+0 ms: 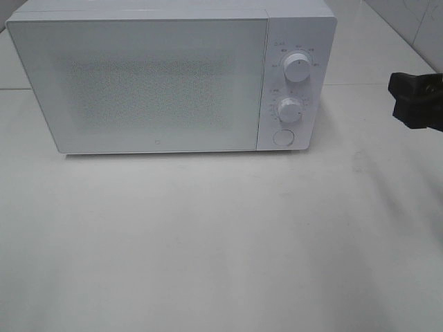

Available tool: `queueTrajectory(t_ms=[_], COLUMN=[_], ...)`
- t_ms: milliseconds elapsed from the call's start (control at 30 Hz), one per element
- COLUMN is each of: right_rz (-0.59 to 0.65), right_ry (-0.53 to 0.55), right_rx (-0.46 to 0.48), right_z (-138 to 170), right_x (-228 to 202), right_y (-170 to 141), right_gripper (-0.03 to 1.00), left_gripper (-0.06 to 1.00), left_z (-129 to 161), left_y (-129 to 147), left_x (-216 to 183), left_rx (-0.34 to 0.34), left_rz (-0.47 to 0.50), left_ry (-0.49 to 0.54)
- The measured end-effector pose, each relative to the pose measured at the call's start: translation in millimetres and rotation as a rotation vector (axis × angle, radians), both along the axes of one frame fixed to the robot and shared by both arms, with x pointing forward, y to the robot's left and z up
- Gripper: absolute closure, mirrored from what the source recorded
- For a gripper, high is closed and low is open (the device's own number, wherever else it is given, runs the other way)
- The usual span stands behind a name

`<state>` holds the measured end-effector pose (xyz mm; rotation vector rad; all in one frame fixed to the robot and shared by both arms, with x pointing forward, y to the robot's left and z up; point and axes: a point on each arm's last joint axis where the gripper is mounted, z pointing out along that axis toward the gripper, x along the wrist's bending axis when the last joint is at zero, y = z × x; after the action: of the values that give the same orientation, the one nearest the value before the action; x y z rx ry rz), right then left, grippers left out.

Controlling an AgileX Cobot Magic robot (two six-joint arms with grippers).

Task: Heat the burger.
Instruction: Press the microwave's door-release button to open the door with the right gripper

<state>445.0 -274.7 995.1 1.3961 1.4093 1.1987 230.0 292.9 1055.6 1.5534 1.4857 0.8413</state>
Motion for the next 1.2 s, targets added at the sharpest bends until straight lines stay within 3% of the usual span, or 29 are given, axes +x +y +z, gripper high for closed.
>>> queueTrajectory(t_ms=[367,600,1200], right_rz=[-0.120,-0.053,-0.026], right_ry=[-0.003,0.021,0.060], right_rx=[0.013,-0.046,-0.055], right_z=[-27,-46,-81], right_x=[-2,1,1], right_y=[-6,26,95], right_gripper=[0.21,0.21,0.21], left_gripper=[-0.04,-0.04,-0.04], left_z=[0,0,0], left_y=[0,0,0], left_x=[0,0,0], left_rx=[0.000,0.001,0.001], left_rz=[0.000,0.001,0.001], left_ry=[0.000,0.000,0.000])
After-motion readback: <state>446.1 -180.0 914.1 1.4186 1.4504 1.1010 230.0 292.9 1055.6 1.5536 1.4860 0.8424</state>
